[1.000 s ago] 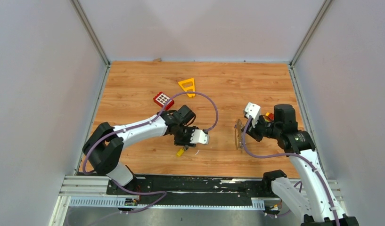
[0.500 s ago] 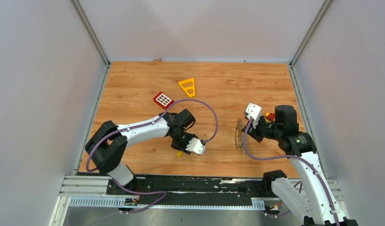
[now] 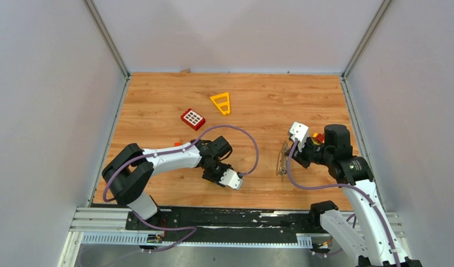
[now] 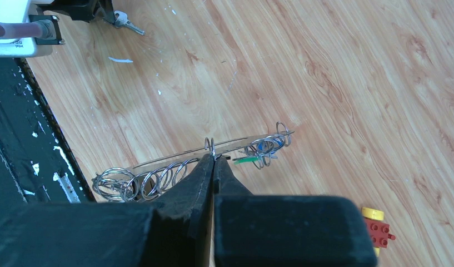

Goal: Put the keys on the keyring

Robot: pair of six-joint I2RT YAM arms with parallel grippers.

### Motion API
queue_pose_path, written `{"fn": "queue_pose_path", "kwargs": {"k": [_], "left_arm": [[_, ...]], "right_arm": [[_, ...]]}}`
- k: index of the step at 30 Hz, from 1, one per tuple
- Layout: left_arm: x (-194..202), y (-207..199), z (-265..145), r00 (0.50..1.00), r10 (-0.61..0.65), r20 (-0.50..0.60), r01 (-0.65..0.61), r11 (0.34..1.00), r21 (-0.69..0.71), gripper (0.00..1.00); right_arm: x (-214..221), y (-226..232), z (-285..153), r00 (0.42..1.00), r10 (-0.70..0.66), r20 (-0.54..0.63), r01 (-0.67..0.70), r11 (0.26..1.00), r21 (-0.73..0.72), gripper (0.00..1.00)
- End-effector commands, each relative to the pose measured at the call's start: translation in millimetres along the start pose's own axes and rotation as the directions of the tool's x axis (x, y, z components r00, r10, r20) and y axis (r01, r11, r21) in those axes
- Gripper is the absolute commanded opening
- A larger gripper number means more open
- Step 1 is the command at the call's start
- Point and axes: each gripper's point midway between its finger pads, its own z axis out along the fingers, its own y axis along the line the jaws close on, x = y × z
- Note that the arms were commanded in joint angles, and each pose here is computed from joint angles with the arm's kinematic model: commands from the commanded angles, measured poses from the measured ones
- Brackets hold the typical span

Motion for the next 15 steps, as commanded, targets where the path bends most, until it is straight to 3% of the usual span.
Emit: {"fn": "queue_pose_path", "kwargs": {"k": [1, 15], "left_arm": [[0.4, 13.9, 1.5, 1.000, -0.006, -0.013, 0.005, 0.998, -0.067, 0.41], [-10.3, 22.1, -14.9, 0.999, -0.032, 0.022, 0.035, 0.991, -0.129, 0.10]], "right_arm": [[-7.8, -0.8, -1.1, 0.999, -0.036, 0.036, 0.036, 0.999, 0.003, 0.00], [-8.2, 0.5, -0.7, 0.999, -0.033, 0.040, 0.033, 0.999, -0.004, 0.00]]}}
